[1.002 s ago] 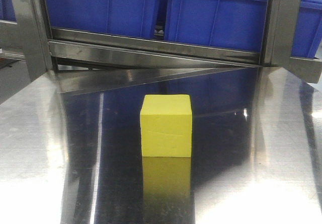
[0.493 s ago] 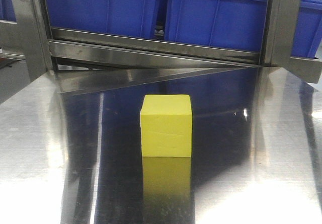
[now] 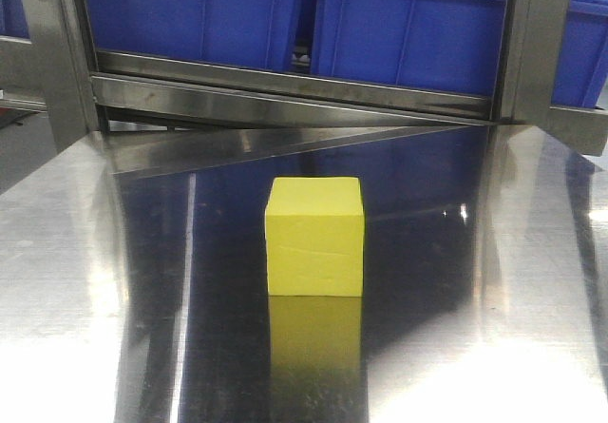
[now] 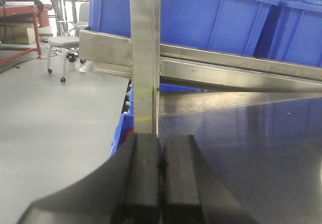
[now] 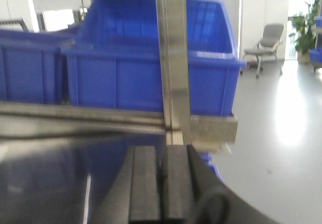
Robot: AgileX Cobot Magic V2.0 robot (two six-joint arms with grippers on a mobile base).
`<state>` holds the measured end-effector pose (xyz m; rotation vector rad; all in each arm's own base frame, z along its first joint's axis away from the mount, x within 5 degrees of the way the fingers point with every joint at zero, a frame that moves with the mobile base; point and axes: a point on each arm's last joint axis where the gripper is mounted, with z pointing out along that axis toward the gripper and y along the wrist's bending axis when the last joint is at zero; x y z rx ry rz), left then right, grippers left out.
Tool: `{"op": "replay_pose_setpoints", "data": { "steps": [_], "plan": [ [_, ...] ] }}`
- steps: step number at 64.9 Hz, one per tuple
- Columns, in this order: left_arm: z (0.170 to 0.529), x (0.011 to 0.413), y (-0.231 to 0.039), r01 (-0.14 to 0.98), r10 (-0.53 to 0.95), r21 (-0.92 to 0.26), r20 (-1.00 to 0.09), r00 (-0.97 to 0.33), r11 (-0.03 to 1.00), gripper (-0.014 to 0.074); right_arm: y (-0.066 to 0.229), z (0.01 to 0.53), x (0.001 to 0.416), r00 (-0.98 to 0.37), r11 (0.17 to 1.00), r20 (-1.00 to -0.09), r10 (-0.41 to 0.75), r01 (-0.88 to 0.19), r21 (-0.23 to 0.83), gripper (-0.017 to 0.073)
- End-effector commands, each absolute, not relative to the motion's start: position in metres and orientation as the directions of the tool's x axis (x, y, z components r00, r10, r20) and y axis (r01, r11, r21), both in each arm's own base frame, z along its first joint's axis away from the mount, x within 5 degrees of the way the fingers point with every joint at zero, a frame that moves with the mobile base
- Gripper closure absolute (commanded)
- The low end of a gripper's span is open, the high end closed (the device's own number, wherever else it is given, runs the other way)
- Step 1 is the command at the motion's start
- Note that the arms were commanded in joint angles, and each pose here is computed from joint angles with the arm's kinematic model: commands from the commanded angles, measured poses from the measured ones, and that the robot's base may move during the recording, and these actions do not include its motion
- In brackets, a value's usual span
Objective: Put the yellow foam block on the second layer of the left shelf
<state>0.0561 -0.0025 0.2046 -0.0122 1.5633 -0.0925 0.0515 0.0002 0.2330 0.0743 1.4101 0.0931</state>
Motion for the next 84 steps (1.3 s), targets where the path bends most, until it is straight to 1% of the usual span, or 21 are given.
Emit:
{"op": "replay_pose_setpoints", "data": {
  "steps": [1, 4, 9, 16, 26, 29, 33, 36, 40, 44, 48, 50, 57, 61, 64, 68, 70, 73, 78, 84],
  "plan": [
    [0.203, 0.057, -0.004, 0.065, -0.081, -0.077, -0.995, 0.057, 0.995, 0.0457, 0.000, 0.277, 0.038, 0.328, 0.995, -0.940, 0.096, -0.034, 0.090, 0.0503],
    [0.203, 0.057, -0.004, 0.065, -0.081, -0.077, -0.995, 0.057, 0.995, 0.0457, 0.000, 0.291, 0.035, 0.324, 0.995, -0.941, 0.096, -0.033, 0.091, 0.0503],
    [0.203, 0.057, -0.004, 0.065, -0.081, -0.077, -0.995, 0.057, 0.995, 0.0457, 0.000, 0.311, 0.037, 0.271, 0.995, -0.958, 0.096, -0.025, 0.093, 0.0503],
    [0.203, 0.057, -0.004, 0.065, -0.081, -0.077, -0.995, 0.057, 0.995, 0.0457, 0.000, 0.337, 0.047, 0.158, 0.995, -0.982, 0.098, -0.012, 0.098, 0.0503],
    [0.203, 0.057, -0.004, 0.065, -0.081, -0.077, -0.995, 0.057, 0.995, 0.0457, 0.002, 0.361, 0.078, -0.019, 0.995, -0.995, 0.098, -0.029, 0.099, 0.0488],
    [0.203, 0.057, -0.004, 0.065, -0.081, -0.077, -0.995, 0.057, 0.995, 0.0457, 0.005, 0.366, 0.088, -0.065, 0.994, -0.993, 0.095, -0.048, 0.098, 0.0449],
    [0.203, 0.057, -0.004, 0.065, -0.081, -0.077, -0.995, 0.057, 0.995, 0.0457, 0.010, 0.372, 0.102, -0.127, 0.992, -0.988, 0.086, -0.086, 0.097, 0.0356],
    [0.203, 0.057, -0.004, 0.065, -0.081, -0.077, -0.995, 0.057, 0.995, 0.0457, 0.015, 0.375, 0.110, -0.169, 0.989, -0.983, 0.077, -0.114, 0.097, 0.0270],
    [0.203, 0.057, -0.004, 0.065, -0.081, -0.077, -0.995, 0.057, 0.995, 0.0457, 0.027, 0.380, 0.127, -0.242, 0.979, -0.969, 0.048, -0.180, 0.094, 0.0127],
    [0.203, 0.057, -0.004, 0.065, -0.081, -0.077, -0.995, 0.057, 0.995, 0.0457, 0.038, 0.382, 0.140, -0.313, 0.969, -0.950, 0.014, -0.229, 0.090, 0.0020],
    [0.203, 0.057, -0.004, 0.065, -0.081, -0.077, -0.995, 0.057, 0.995, 0.0457, 0.051, 0.381, 0.150, -0.397, 0.958, -0.917, -0.036, -0.274, 0.081, -0.0055],
    [0.203, 0.057, -0.004, 0.065, -0.081, -0.077, -0.995, 0.057, 0.995, 0.0457, 0.058, 0.383, 0.155, -0.418, 0.951, -0.907, -0.062, -0.301, 0.074, -0.0077],
    [0.203, 0.057, -0.004, 0.065, -0.081, -0.077, -0.995, 0.057, 0.995, 0.0457, 0.085, 0.380, 0.177, -0.508, 0.924, -0.841, -0.187, -0.381, 0.025, -0.0065],
    [0.203, 0.057, -0.004, 0.065, -0.081, -0.077, -0.995, 0.057, 0.995, 0.0457, 0.102, 0.379, 0.185, -0.543, 0.905, -0.806, -0.234, -0.424, 0.023, -0.0065],
    [0.203, 0.057, -0.004, 0.065, -0.081, -0.077, -0.995, 0.057, 0.995, 0.0457, 0.115, 0.381, 0.191, -0.568, 0.897, -0.787, -0.240, -0.441, 0.044, -0.0065],
    [0.203, 0.057, -0.004, 0.065, -0.081, -0.077, -0.995, 0.057, 0.995, 0.0457, 0.135, 0.378, 0.201, -0.641, 0.903, -0.739, -0.209, -0.417, 0.106, -0.0065],
    [0.203, 0.057, -0.004, 0.065, -0.081, -0.077, -0.995, 0.057, 0.995, 0.0457, 0.142, 0.377, 0.205, -0.682, 0.911, -0.711, -0.172, -0.384, 0.147, -0.0065],
    [0.203, 0.057, -0.004, 0.065, -0.081, -0.077, -0.995, 0.057, 0.995, 0.0457, 0.154, 0.378, 0.210, -0.730, 0.922, -0.669, -0.140, -0.343, 0.182, -0.0065],
    [0.203, 0.057, -0.004, 0.065, -0.081, -0.077, -0.995, 0.057, 0.995, 0.0457, 0.173, 0.374, 0.221, -0.789, 0.941, -0.607, -0.093, -0.270, 0.206, -0.0065],
    [0.203, 0.057, -0.004, 0.065, -0.081, -0.077, -0.995, 0.057, 0.995, 0.0457, 0.198, 0.367, 0.233, -0.807, 0.953, -0.583, -0.100, -0.246, 0.177, -0.0065]
  ]
}}
